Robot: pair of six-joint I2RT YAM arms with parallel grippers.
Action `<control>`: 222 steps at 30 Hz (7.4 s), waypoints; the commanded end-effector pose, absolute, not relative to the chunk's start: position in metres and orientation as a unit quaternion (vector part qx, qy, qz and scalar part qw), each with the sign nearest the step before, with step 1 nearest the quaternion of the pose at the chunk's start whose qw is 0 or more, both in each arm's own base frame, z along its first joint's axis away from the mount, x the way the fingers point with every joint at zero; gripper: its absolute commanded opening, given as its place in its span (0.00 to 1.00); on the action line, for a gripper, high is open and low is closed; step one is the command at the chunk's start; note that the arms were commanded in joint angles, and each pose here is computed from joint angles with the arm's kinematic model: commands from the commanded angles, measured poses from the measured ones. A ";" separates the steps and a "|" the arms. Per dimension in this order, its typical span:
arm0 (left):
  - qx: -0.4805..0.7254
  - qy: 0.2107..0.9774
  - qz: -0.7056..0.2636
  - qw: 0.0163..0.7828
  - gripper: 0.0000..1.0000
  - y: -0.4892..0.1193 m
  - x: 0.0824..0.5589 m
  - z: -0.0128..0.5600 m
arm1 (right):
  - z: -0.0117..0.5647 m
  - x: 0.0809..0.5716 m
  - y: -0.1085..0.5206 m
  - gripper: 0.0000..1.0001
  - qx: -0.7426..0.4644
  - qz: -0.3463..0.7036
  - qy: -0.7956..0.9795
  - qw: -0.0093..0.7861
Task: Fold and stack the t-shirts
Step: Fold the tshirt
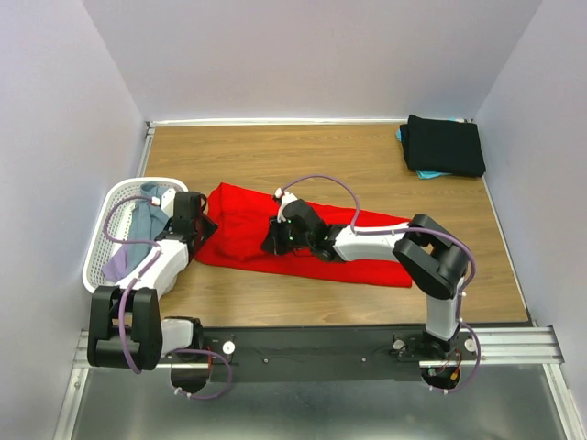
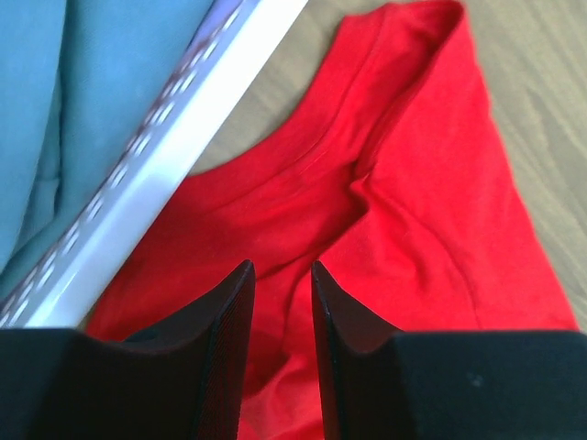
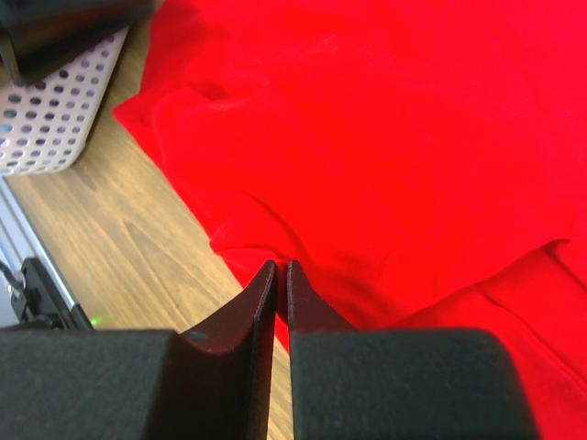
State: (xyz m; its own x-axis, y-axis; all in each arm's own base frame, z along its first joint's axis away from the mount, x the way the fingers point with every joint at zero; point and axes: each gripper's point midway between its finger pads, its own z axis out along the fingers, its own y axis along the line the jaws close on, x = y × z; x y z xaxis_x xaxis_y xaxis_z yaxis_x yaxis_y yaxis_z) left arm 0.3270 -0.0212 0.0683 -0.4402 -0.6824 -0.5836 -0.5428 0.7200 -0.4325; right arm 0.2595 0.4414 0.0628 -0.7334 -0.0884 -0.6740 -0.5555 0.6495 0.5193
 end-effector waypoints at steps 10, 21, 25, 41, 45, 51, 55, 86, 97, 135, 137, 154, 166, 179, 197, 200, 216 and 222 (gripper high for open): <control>-0.345 0.855 -0.104 0.374 0.49 -0.048 0.302 0.062 | 0.084 0.273 0.435 0.14 -0.155 0.356 0.851 0.355; -0.342 0.863 -0.112 0.355 0.49 -0.066 0.289 0.054 | 0.098 0.283 0.430 0.14 -0.142 0.355 0.849 0.366; -0.338 0.865 -0.113 0.352 0.49 -0.069 0.285 0.054 | 0.102 0.274 0.431 0.15 -0.152 0.370 0.846 0.352; -0.330 0.866 -0.120 0.357 0.46 -0.071 0.282 0.059 | 0.091 0.245 0.427 0.14 -0.170 0.387 0.851 0.312; -0.324 0.867 -0.120 0.359 0.45 -0.072 0.287 0.062 | 0.086 0.237 0.427 0.14 -0.173 0.385 0.853 0.306; -0.310 0.871 -0.120 0.362 0.45 -0.075 0.296 0.067 | 0.075 0.239 0.409 0.14 -0.160 0.355 0.864 0.320; -0.303 0.872 -0.122 0.364 0.45 -0.077 0.300 0.070 | 0.071 0.239 0.404 0.14 -0.156 0.345 0.868 0.321; -0.257 0.864 -0.128 0.414 0.48 -0.078 0.327 0.110 | 0.043 0.361 0.400 0.15 -0.044 0.285 0.898 0.332; -0.249 0.870 -0.143 0.401 0.46 -0.095 0.332 0.101 | 0.068 0.356 0.388 0.58 -0.037 0.285 0.891 0.351; -0.261 0.885 -0.088 0.376 0.27 -0.089 0.329 0.065 | 0.046 0.314 0.367 0.52 -0.071 0.244 0.912 0.323; -0.258 0.874 -0.088 0.402 0.27 -0.087 0.339 0.093 | 0.068 0.316 0.367 0.52 -0.071 0.253 0.903 0.339; -0.232 0.886 -0.198 0.348 0.27 -0.179 0.330 0.076 | 0.075 0.355 0.226 0.55 0.003 0.093 0.925 0.368; -0.252 0.907 -0.137 0.308 0.27 -0.177 0.370 0.024 | 0.026 0.320 0.140 0.56 0.045 -0.033 0.947 0.316; -0.147 0.924 -0.070 0.346 0.25 -0.174 0.491 0.039 | 0.020 0.252 0.203 0.55 0.053 0.140 0.960 0.235; -0.070 0.857 -0.158 0.486 0.44 -0.189 0.599 0.185 | 0.104 0.280 0.319 0.56 0.008 0.252 0.912 0.324; -0.113 0.867 -0.131 0.467 0.32 -0.171 0.571 0.177 | 0.108 0.283 0.300 0.56 -0.014 0.211 0.914 0.346; -0.218 0.908 -0.058 0.352 0.17 -0.141 0.479 0.045 | 0.074 0.258 0.207 0.67 -0.069 0.053 0.940 0.329; -0.210 0.916 -0.036 0.339 0.17 -0.139 0.504 0.030 | 0.029 0.233 0.202 0.67 -0.098 0.045 0.961 0.254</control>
